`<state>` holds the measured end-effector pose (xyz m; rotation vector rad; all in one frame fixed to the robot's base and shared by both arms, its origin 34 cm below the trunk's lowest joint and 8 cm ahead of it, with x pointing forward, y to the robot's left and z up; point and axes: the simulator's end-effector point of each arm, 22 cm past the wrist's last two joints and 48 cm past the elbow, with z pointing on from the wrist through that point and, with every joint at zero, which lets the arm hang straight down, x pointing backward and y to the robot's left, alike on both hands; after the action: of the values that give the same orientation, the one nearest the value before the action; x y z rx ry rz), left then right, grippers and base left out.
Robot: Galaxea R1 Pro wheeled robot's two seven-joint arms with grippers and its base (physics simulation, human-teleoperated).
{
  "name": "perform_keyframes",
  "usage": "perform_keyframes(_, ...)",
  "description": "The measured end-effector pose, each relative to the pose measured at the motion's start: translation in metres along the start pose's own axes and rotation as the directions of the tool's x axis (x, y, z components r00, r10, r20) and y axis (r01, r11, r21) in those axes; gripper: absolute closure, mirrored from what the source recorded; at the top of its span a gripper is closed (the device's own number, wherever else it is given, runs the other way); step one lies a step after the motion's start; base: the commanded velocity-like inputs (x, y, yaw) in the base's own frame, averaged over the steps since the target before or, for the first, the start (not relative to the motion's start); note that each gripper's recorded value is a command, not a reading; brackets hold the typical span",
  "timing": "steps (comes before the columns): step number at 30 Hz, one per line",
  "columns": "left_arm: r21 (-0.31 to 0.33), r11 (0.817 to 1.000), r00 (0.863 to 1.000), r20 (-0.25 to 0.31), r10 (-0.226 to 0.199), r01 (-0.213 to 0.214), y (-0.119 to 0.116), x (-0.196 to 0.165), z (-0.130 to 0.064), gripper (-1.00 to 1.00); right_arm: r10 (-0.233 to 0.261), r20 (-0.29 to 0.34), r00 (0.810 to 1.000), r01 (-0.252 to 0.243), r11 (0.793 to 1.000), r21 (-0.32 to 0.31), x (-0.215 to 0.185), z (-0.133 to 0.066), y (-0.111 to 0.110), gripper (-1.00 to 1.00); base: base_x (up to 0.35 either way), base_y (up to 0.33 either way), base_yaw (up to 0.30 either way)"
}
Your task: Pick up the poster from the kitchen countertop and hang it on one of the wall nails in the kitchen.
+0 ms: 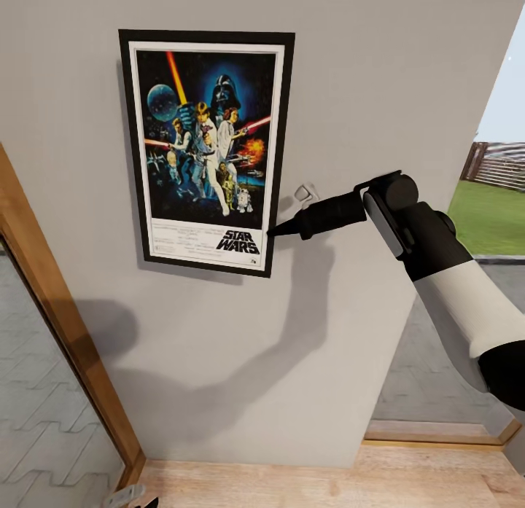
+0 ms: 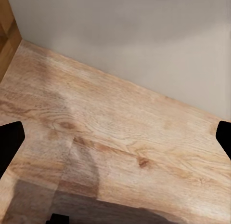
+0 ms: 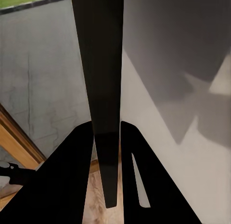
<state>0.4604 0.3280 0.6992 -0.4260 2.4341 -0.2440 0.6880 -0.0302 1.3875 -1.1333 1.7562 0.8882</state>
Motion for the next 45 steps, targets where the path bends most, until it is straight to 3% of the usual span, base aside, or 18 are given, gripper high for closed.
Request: perform_keyframes(45,0.002,1.000,1.000,-0.012,0.001,0.000,-0.001,0.011,-0.003,-1.00,0.000,-0.005,1.000,0.000,1.000,0.005,0.002,0.000,-0.001,1.00,0.024,0.000,0.000)
